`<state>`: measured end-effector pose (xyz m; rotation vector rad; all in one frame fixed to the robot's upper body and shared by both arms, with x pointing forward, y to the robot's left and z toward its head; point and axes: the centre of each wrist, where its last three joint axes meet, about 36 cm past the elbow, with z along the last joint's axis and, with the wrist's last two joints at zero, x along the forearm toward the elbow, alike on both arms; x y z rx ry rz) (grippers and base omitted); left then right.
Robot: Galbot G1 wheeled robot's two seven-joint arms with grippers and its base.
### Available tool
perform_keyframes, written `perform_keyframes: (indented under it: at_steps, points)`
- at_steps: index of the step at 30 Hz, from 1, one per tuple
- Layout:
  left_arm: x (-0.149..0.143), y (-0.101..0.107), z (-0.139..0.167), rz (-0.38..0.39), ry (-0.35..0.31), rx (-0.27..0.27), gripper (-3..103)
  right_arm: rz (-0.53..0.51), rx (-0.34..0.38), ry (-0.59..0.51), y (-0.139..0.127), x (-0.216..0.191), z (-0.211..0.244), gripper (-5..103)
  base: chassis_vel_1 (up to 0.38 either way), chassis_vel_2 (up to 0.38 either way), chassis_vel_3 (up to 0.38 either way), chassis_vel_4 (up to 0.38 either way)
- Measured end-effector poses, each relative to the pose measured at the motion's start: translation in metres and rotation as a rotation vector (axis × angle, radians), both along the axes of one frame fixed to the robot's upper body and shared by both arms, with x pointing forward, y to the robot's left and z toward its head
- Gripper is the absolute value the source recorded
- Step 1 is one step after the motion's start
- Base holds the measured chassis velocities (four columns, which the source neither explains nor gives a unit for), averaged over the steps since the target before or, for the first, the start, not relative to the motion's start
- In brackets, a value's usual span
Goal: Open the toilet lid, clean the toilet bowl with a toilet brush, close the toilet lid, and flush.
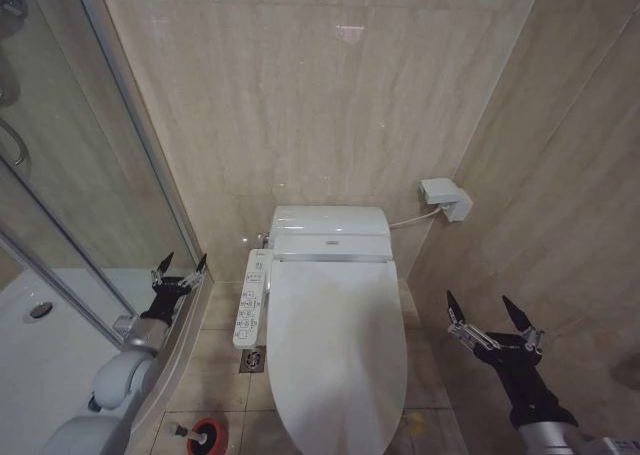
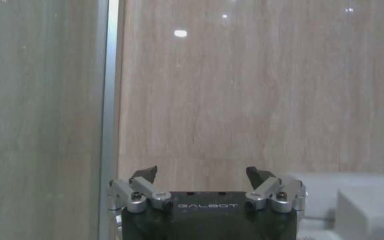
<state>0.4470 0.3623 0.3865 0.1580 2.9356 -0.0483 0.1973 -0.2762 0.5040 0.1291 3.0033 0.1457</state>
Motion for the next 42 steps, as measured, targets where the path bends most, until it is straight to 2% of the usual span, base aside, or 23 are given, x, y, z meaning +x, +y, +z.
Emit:
perform_keyframes:
  at_steps: [4, 5, 9, 22, 28, 34, 35, 42]
  points:
    - [0.008, -0.007, -0.007, 0.001, 0.000, -0.026, 93, 0.000, 0.000, 0.000, 0.000, 0.000, 0.000, 100, 0.000, 0.000, 0.000, 0.000]
    - [0.009, -0.010, -0.011, -0.002, 0.002, -0.034, 89, 0.000, 0.000, 0.000, 0.000, 0.000, 0.000, 100, 0.000, 0.000, 0.000, 0.000]
    - [0.011, -0.012, -0.019, -0.014, 0.003, -0.037, 89, 0.000, 0.000, 0.000, 0.000, 0.000, 0.000, 100, 0.000, 0.000, 0.000, 0.000]
    - [0.051, 0.012, -0.016, -0.030, -0.011, 0.014, 89, 0.000, 0.000, 0.000, 0.000, 0.000, 0.000, 100, 0.000, 0.000, 0.000, 0.000]
    - [0.069, 0.013, -0.022, -0.040, -0.009, 0.011, 89, 0.000, 0.000, 0.000, 0.000, 0.000, 0.000, 100, 0.000, 0.000, 0.000, 0.000]
    - [0.090, 0.006, -0.035, -0.044, 0.009, 0.001, 89, 0.000, 0.000, 0.000, 0.000, 0.000, 0.000, 100, 0.000, 0.000, 0.000, 0.000]
    - [0.093, 0.003, -0.036, -0.046, 0.013, -0.003, 85, 0.000, 0.000, 0.000, 0.000, 0.000, 0.000, 100, 0.000, 0.000, 0.000, 0.000]
    - [0.115, -0.009, -0.037, -0.071, 0.021, -0.011, 85, 0.000, 0.000, 0.000, 0.000, 0.000, 0.000, 100, 0.000, 0.000, 0.000, 0.000]
